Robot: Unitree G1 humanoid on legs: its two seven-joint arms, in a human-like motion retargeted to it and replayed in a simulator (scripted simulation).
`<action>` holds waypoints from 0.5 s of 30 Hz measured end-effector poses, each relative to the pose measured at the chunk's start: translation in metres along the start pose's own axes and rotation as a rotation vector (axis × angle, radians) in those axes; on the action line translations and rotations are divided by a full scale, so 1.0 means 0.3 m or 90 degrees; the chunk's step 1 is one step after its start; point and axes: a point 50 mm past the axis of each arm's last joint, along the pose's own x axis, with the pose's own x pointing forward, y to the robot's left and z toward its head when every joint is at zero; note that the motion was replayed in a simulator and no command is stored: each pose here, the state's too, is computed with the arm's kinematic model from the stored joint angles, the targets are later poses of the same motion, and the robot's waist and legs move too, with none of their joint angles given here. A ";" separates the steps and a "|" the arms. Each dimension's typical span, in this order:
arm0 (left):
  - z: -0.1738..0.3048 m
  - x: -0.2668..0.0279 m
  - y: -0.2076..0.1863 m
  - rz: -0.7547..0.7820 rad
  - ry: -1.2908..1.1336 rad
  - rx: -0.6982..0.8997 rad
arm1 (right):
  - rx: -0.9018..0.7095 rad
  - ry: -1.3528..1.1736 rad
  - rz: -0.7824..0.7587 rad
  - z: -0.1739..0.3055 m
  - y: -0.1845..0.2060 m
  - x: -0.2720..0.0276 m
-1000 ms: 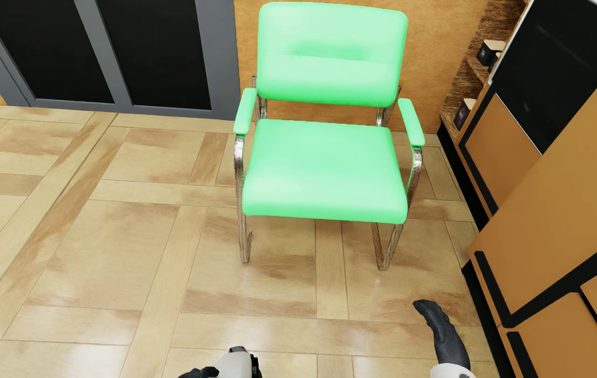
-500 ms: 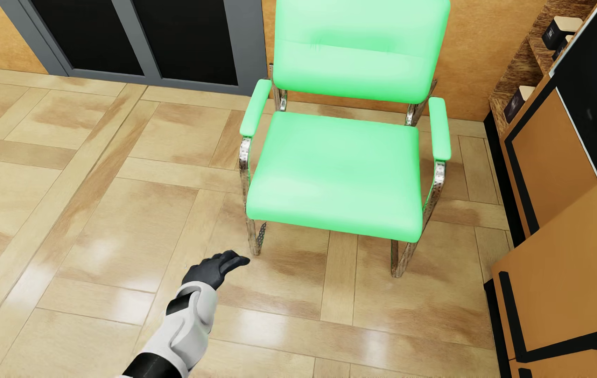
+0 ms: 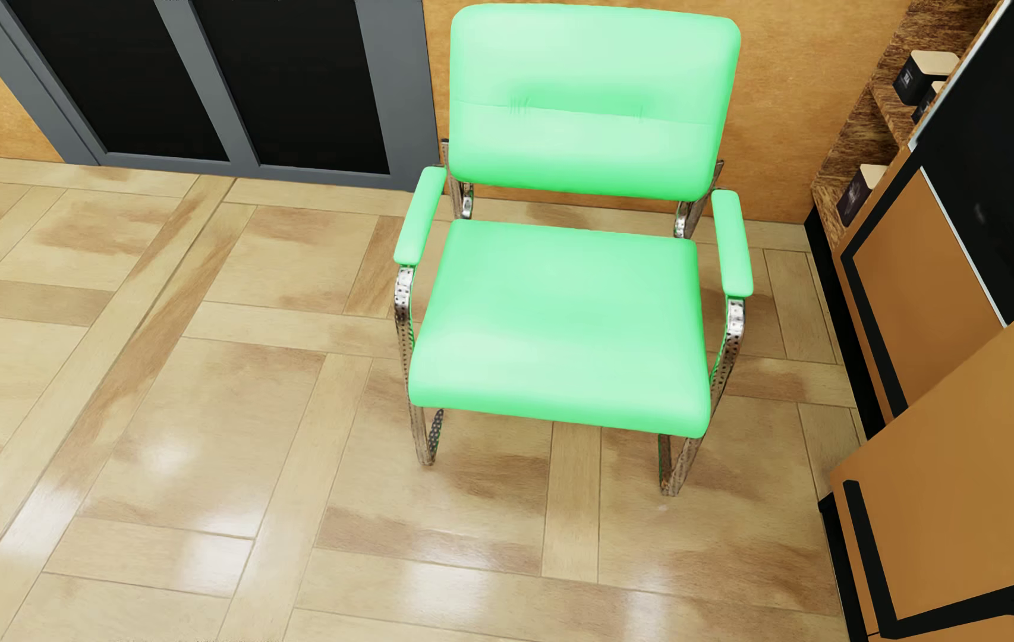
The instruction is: Walk towards the green officechair
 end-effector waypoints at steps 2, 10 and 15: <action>0.059 -0.003 0.062 0.056 -0.046 0.094 | -0.012 -0.005 0.002 0.009 -0.002 0.001; 0.230 -0.053 0.242 0.193 -0.190 -0.025 | 0.016 -0.086 -0.082 0.088 -0.096 -0.004; 0.178 -0.034 0.222 0.159 -0.146 -0.008 | 0.032 -0.124 -0.093 0.134 -0.104 -0.016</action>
